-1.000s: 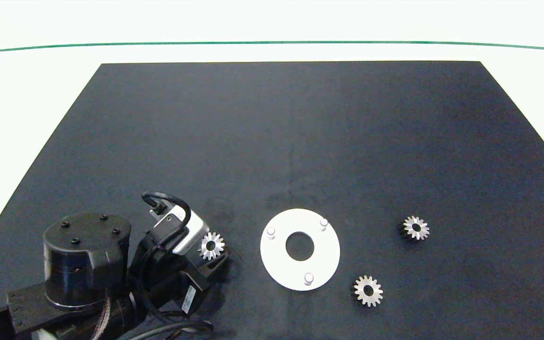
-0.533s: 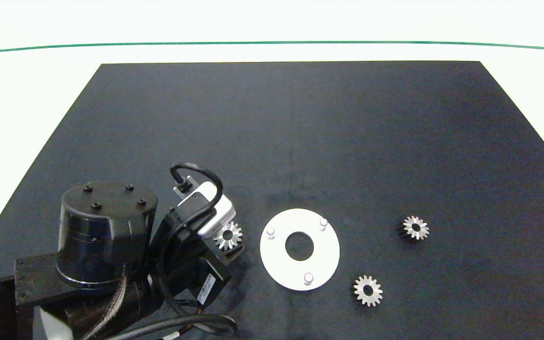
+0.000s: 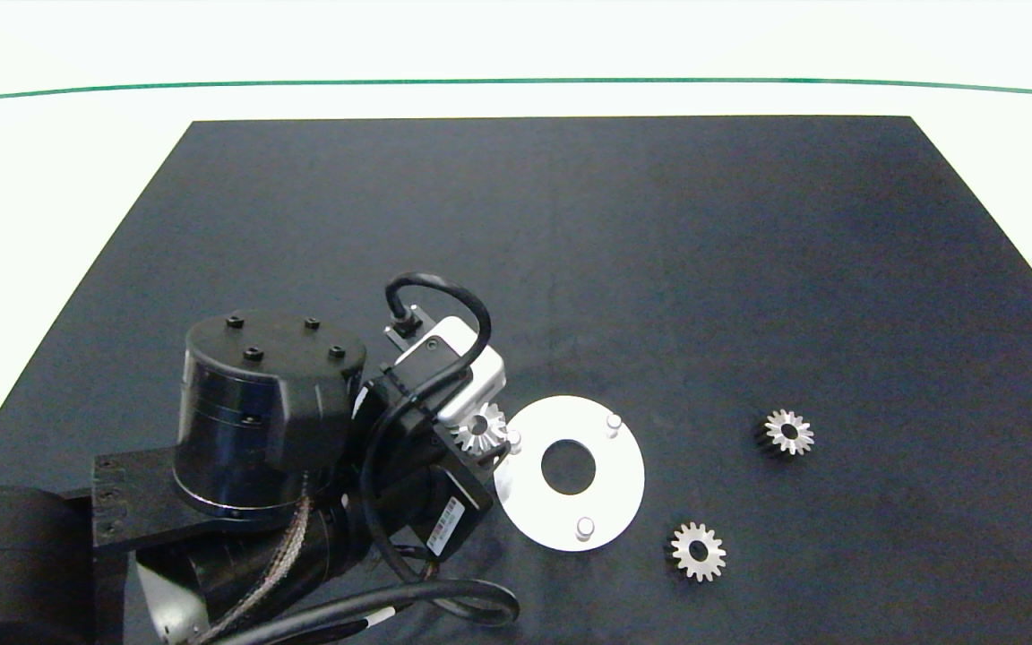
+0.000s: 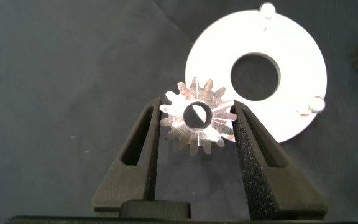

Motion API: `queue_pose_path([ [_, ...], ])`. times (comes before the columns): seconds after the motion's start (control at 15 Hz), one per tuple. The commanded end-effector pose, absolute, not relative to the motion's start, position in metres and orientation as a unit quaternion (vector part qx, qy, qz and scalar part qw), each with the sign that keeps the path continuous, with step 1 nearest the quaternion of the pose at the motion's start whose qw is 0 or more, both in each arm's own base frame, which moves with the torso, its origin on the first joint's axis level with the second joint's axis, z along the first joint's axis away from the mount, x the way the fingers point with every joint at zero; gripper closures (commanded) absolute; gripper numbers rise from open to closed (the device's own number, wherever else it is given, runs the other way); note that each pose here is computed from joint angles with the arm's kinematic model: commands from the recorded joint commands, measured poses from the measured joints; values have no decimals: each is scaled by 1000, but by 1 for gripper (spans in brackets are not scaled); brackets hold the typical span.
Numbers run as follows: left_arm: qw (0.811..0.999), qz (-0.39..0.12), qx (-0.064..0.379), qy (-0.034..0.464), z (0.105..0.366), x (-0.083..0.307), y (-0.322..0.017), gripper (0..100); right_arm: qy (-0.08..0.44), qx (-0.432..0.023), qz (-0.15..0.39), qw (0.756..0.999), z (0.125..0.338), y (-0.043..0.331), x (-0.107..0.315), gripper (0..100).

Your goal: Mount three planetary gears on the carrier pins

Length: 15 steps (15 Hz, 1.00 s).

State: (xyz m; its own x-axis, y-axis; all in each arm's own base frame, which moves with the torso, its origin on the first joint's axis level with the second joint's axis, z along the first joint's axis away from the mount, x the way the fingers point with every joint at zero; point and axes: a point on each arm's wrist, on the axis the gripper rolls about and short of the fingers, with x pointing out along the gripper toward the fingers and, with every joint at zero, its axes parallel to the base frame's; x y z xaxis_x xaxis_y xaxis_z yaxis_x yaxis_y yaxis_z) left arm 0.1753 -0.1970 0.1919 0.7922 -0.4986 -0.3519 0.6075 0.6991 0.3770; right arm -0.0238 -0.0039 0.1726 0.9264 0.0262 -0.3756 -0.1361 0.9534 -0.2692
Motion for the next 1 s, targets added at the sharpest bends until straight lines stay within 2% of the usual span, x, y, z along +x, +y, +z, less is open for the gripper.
queue_pose_path([
  [0.07,906,-312,255,126,180,178,-211,99,182,-148,41,971,174,-4,-25,0],
  [1.0,905,-310,261,129,175,188,-224,99,179,-147,41,972,174,-4,-27,0],
])
